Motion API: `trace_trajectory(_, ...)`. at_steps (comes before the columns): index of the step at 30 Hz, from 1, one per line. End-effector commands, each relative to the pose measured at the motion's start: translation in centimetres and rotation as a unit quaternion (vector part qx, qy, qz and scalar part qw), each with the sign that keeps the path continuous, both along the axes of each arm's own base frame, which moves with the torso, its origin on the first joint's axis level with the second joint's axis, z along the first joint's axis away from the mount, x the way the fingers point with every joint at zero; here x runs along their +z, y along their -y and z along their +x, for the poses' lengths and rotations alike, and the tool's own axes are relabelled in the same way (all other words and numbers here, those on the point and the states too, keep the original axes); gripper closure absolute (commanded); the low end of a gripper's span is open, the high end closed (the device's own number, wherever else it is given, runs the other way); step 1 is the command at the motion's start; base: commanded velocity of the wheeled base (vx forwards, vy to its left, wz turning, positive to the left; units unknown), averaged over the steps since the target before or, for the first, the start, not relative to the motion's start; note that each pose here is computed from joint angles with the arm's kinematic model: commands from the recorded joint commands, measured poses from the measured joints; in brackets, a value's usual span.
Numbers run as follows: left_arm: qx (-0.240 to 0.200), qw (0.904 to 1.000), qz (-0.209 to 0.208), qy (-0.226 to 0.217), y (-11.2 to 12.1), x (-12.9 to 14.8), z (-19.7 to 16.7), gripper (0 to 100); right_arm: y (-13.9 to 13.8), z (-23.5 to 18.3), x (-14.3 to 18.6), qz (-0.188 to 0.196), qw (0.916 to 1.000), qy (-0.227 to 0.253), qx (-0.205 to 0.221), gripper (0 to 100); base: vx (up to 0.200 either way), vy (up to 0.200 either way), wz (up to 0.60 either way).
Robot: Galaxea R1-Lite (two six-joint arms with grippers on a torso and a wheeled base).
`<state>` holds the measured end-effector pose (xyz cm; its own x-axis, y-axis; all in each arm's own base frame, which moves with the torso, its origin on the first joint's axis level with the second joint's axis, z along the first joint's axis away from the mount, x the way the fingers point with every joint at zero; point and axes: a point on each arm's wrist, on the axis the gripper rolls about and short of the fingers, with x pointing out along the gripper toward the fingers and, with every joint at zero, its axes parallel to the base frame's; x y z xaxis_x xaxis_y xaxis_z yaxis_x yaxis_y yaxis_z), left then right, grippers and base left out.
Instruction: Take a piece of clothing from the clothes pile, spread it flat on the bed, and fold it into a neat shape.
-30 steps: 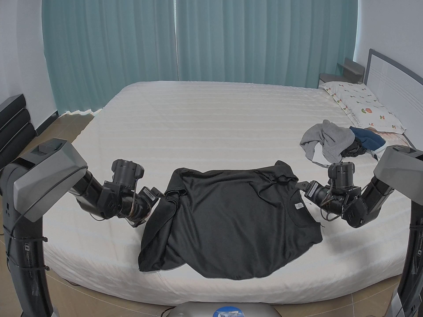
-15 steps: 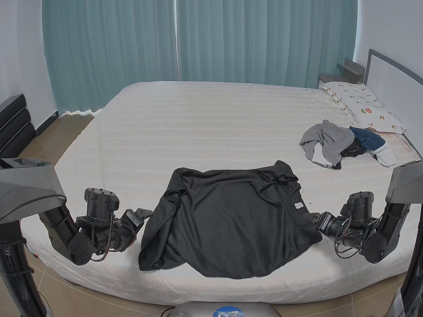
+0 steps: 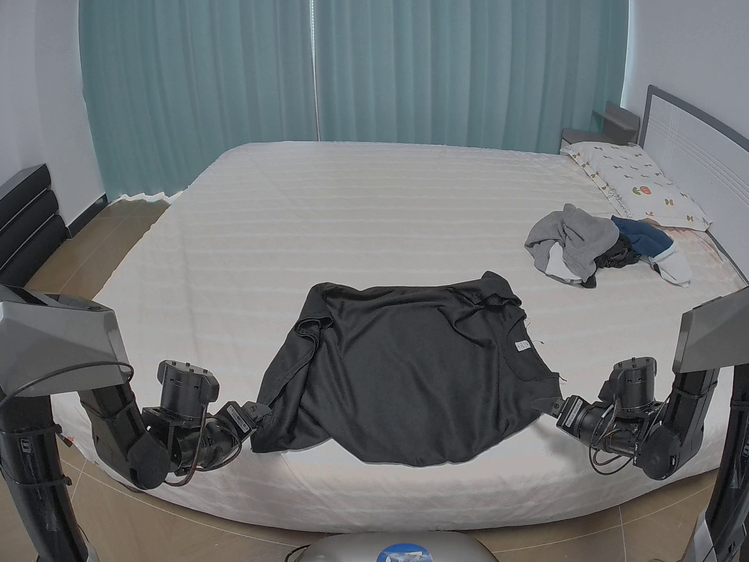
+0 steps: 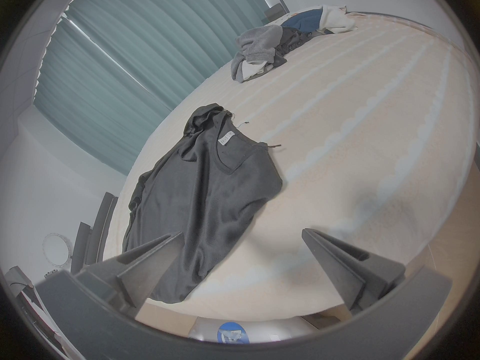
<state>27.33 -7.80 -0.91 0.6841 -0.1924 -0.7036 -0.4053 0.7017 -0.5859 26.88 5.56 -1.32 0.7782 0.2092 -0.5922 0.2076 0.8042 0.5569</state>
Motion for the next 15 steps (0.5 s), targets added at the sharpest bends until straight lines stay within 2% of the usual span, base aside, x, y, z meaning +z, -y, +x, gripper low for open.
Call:
trace_trajectory(1, -0.004, 0.9998, 0.019, -0.010, 0.8, -1.7, 0.1, 0, -0.1, 0.0, -0.2, -0.001, 1.0000, -0.003, 0.001, 0, 0.000, 0.000, 0.00)
trace_trajectory(7, 0.005, 0.9991, 0.025, 0.034, 1.5, -2.4, 1.0, 0, -0.1, 0.0, 0.1, 0.000, 1.0000, 0.002, 0.002, 0, 0.000, 0.000, 0.00)
trace_trajectory(13, 0.003, 0.9991, 0.026, 0.033, 1.6, -2.5, 0.8, 0, -0.2, 0.1, 0.0, 0.000, 1.0000, 0.002, 0.003, 0, 0.000, 0.000, 0.00)
trace_trajectory(14, 0.003, 0.9991, 0.026, 0.033, 1.6, -2.5, 0.8, 100, -0.2, 0.1, 0.0, 0.000, 1.0000, 0.002, 0.003, 0, 0.000, 0.000, 0.00)
trace_trajectory(15, -0.001, 0.9991, 0.026, 0.034, 1.9, -2.5, 0.8, 100, -0.2, 0.1, 0.0, 0.000, 1.0000, 0.004, 0.003, 0, 0.000, 0.000, 0.00)
